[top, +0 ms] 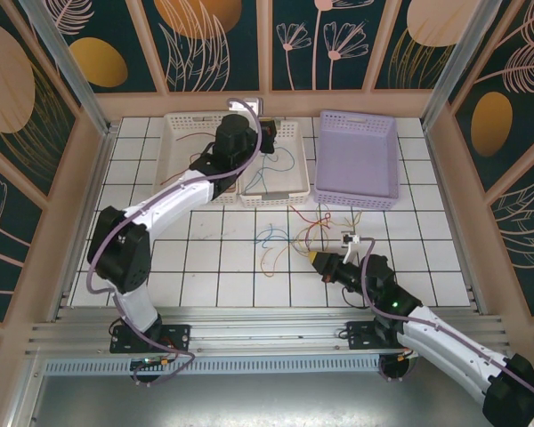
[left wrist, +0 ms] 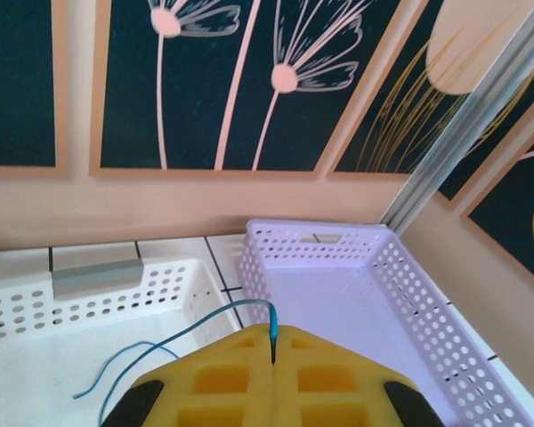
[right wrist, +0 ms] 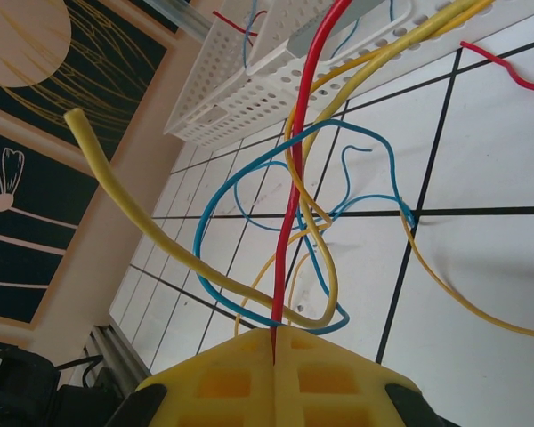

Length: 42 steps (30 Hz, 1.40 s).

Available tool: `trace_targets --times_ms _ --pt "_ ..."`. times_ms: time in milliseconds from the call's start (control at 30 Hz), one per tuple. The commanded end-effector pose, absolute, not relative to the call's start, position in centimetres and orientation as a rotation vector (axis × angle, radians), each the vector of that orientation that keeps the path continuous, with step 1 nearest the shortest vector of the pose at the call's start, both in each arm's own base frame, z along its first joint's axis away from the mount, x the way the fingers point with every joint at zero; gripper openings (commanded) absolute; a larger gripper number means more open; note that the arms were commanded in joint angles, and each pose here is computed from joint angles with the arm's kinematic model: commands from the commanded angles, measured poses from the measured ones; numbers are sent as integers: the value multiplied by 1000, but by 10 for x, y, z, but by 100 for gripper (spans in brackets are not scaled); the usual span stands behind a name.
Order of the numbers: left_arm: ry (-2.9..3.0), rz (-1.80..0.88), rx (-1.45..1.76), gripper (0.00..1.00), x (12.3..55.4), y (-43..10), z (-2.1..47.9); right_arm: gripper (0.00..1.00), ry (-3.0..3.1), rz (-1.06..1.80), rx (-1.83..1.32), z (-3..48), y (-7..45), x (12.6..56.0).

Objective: Untangle the cables

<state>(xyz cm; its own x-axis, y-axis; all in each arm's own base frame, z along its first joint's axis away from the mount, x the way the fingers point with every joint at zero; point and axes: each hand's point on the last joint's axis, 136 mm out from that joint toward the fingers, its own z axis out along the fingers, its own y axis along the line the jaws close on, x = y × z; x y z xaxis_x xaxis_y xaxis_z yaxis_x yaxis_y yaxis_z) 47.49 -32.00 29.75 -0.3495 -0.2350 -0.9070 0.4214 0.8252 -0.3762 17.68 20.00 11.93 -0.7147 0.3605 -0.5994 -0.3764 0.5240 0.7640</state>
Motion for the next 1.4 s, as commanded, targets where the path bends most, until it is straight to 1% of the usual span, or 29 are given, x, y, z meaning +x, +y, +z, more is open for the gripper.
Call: trace_targets --times_ms 0,167,400,533,633,767,1133,1367 --pt "1732 -739 116 0 486 -326 322 0 2032 1248 -47 106 201 169" --pt "1750 -757 107 0 498 -336 315 0 2029 1247 -61 106 202 168" --pt "1645 -870 82 0 493 -340 378 0 2023 1255 -73 108 203 167" --pt "1640 -861 83 0 492 -339 388 0 2017 1254 -76 109 203 167" --pt "1659 -845 80 0 494 -337 377 0 2014 1256 -78 110 203 167" --pt "1695 -827 68 0 495 -337 350 0 2017 1260 -81 110 204 166" --pt "1813 -840 3 0 496 -336 254 0 2022 1258 -88 108 204 165" --pt "1856 -831 -7 0 497 -336 223 0 2015 1267 -84 108 204 165"
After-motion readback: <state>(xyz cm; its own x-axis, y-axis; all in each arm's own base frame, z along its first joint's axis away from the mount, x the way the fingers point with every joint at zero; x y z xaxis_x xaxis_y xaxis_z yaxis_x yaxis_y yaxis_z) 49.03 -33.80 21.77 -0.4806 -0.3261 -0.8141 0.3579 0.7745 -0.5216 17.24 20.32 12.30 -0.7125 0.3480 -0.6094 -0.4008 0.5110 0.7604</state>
